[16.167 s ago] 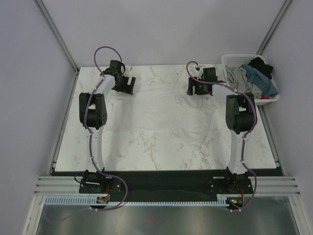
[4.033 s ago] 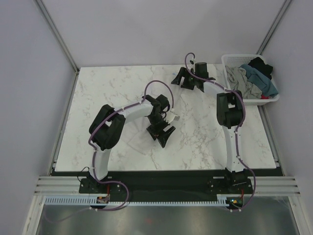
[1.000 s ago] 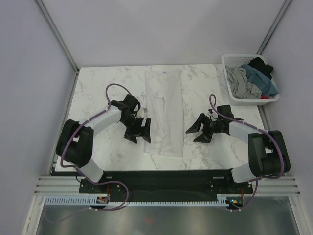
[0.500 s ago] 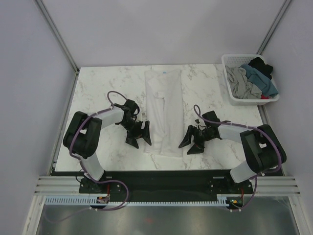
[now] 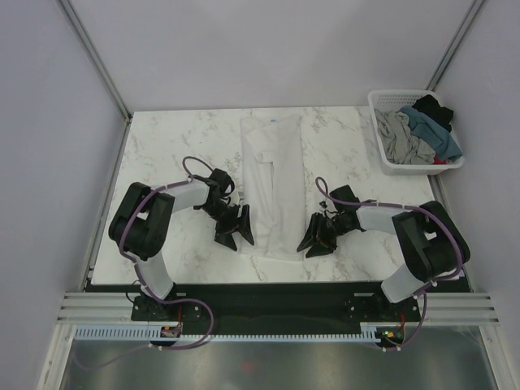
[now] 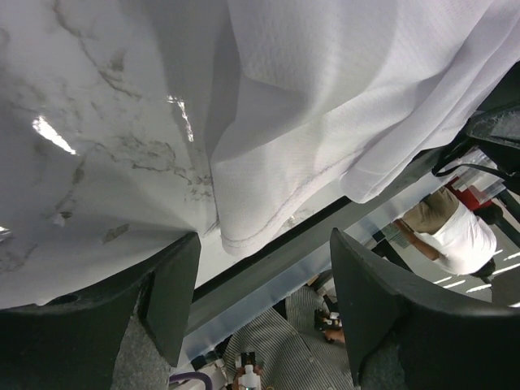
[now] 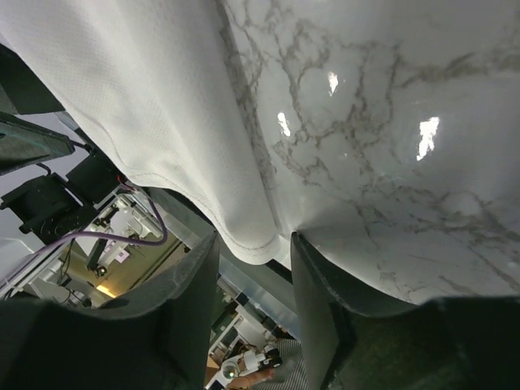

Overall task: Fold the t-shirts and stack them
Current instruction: Fold the tshirt

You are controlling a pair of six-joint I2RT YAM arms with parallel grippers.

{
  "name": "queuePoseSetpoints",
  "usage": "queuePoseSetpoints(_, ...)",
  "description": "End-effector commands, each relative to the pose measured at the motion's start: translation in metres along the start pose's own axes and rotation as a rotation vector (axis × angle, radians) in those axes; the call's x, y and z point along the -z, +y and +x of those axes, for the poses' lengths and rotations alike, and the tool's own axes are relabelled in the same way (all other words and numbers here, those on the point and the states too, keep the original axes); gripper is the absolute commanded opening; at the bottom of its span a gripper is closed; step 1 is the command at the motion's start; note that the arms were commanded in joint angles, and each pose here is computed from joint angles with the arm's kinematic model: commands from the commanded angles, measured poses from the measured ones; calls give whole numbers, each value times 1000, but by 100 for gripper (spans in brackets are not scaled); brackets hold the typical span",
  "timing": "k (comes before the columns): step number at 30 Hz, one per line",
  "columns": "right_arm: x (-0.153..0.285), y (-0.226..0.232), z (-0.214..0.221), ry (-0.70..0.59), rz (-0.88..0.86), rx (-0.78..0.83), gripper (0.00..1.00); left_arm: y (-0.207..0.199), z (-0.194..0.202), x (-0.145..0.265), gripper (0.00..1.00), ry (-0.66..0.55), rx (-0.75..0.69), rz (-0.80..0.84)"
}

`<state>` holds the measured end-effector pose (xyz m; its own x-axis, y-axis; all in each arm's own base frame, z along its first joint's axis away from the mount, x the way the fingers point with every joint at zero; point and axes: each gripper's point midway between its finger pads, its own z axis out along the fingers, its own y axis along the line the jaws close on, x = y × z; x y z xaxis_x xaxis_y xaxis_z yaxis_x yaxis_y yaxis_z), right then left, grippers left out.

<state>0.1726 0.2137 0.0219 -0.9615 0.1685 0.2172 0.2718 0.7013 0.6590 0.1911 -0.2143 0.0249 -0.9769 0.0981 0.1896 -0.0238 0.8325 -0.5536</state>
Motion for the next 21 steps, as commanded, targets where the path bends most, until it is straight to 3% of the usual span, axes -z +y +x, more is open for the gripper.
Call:
queuePoseSetpoints(1, -5, -7, 0, -2, 32, -1, 47, 6, -1, -12, 74, -16, -8, -25)
queuePoseSetpoints(6, -9, -2, 3, 9, 23, 11, 41, 2, 5, -15, 71, -1, -19, -20)
queuePoseSetpoints(15, -14, 2, 2, 13, 12, 32, 38, -1, 1, -17, 56, -7, -31, -12)
queuePoseSetpoints(20, -16, 6, -4, -1, -6, 44, 23, -2, -1, -17, 44, -13, -39, -6)
queuePoseSetpoints(21, -16, 7, -5, -3, -10, 48, 20, -3, -2, -17, 35, -14, -42, -2)
